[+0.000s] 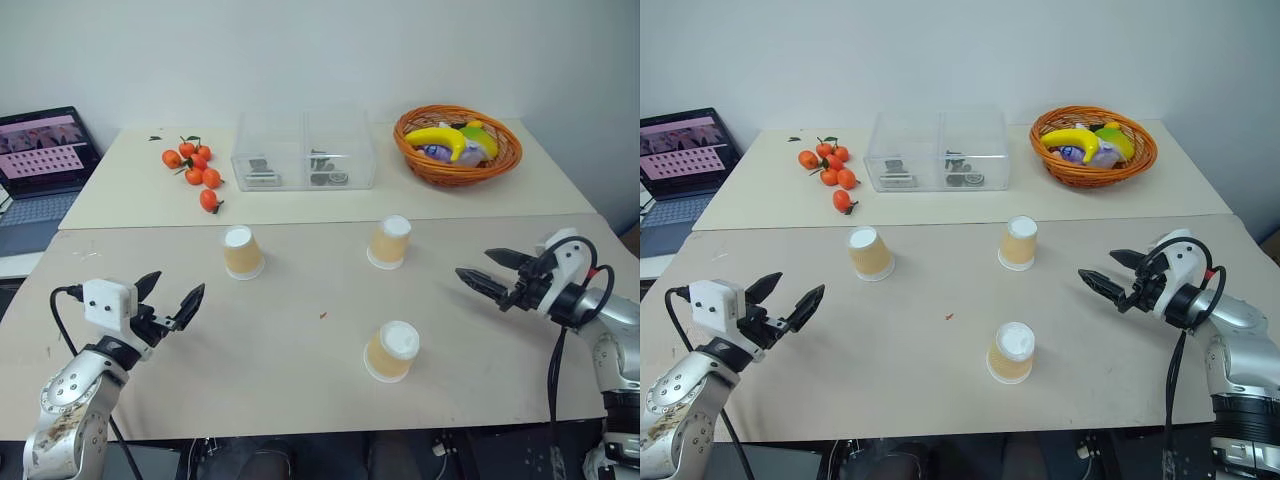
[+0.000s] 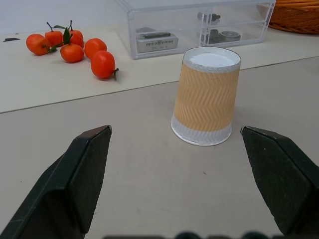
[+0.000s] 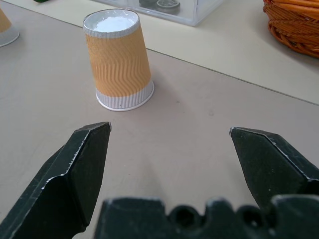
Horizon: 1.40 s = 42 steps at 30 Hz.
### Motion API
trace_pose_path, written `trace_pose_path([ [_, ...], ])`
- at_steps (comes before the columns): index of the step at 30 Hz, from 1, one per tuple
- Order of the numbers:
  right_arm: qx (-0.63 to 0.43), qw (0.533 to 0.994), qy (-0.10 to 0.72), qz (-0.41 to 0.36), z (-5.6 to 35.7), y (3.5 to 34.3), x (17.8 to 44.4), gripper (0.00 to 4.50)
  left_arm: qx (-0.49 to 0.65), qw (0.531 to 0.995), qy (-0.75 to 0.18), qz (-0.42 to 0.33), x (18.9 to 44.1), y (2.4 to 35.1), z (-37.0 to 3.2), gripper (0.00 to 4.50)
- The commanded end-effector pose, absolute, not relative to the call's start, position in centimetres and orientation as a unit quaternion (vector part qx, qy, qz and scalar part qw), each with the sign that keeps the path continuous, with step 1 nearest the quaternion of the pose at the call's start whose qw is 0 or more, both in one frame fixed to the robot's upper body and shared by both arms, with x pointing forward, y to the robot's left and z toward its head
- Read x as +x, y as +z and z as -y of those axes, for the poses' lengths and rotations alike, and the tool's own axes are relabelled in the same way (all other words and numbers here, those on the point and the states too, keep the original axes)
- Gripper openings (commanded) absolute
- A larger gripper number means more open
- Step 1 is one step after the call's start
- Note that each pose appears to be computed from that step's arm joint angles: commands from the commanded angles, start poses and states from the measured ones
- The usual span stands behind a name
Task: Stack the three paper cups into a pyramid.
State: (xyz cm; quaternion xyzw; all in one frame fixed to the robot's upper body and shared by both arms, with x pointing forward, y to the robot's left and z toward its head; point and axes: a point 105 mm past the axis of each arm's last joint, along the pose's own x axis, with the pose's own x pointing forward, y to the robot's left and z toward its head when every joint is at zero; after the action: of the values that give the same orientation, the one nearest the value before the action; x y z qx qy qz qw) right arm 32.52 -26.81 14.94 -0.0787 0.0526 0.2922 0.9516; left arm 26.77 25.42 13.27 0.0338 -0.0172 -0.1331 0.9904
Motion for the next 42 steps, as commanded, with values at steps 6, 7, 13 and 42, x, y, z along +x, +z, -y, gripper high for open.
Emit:
trace_pose_path([
  [6, -0.192, 0.918, 0.341, -0.056, 26.3, 16.5, 30.6, 4.50, 0.070, 0.917, -0.391, 0.034, 26.9, 16.8, -17.5, 4.43],
  [7, -0.191, 0.918, 0.343, -0.055, 26.5, 16.8, 30.2, 4.50, 0.072, 0.906, -0.415, 0.036, 26.8, 17.0, -17.0, 4.43],
  [13, -0.189, 0.903, 0.379, -0.080, 25.4, 16.3, 26.5, 4.50, 0.096, 0.859, -0.502, 0.028, 26.9, 17.1, -15.6, 4.43],
  [42, -0.084, 0.861, 0.492, -0.096, 16.2, 14.9, 20.4, 4.50, 0.061, 0.839, -0.537, 0.063, 30.2, 17.4, -12.5, 4.43],
])
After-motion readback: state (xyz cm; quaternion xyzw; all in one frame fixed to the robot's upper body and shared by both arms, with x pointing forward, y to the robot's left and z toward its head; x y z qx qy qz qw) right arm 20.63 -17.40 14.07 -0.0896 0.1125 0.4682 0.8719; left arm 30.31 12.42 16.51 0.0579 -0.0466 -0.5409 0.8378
